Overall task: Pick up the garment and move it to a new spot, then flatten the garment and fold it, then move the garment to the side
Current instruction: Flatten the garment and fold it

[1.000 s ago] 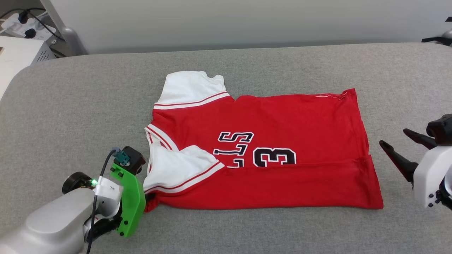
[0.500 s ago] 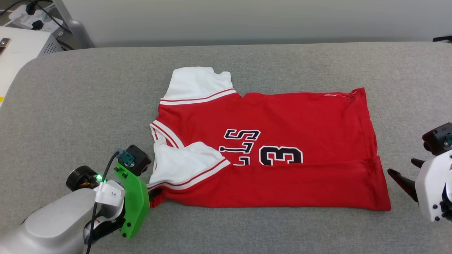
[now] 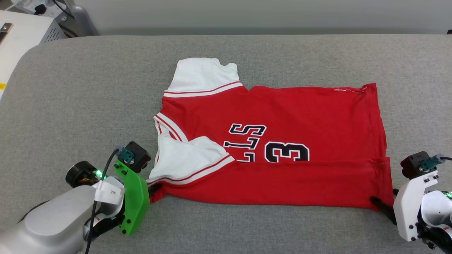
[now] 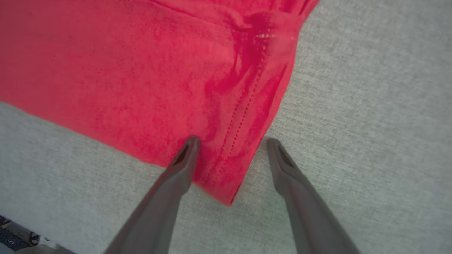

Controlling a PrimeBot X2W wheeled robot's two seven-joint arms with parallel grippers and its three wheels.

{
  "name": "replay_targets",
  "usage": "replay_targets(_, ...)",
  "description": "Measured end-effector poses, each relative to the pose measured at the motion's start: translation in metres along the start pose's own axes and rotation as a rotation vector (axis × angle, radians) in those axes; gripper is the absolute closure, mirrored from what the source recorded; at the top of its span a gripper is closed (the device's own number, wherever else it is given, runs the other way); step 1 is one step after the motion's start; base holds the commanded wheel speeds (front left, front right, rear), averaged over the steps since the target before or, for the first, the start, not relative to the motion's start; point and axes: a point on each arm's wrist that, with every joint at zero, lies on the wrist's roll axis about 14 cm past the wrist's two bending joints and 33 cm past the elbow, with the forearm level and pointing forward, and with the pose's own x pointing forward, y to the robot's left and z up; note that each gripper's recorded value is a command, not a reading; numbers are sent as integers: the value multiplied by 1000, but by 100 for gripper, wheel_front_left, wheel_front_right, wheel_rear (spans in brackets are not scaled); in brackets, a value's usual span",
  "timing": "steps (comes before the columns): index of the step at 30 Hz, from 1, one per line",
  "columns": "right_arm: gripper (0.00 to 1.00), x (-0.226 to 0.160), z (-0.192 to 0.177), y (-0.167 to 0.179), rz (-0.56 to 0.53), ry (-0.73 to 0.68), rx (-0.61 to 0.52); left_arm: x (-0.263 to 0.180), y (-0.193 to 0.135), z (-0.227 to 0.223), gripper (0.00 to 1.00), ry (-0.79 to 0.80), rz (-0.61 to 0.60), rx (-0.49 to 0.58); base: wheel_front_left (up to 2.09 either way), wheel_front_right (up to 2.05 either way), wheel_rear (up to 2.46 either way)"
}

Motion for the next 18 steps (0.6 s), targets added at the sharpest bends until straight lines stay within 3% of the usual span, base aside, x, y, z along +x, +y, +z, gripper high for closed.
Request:
replay_targets(5, 0, 6, -5, 1, 8, -5, 18, 1, 4, -3, 100, 3, 10, -9, 0, 0, 0)
replay_targets(6, 57, 6, -3, 1, 10, -19, 16, 1, 4, -4, 100, 5, 11, -9, 0, 0, 0)
replay_targets(7, 100, 6, -1, 2, 12, -34, 15, 1, 4, -4, 100, 5, 13, -8, 0, 0, 0)
replay_targets(18, 100, -15, 26, 5, 20, -182, -5, -12, -1, 2, 100, -30, 25, 21, 0, 0, 0)
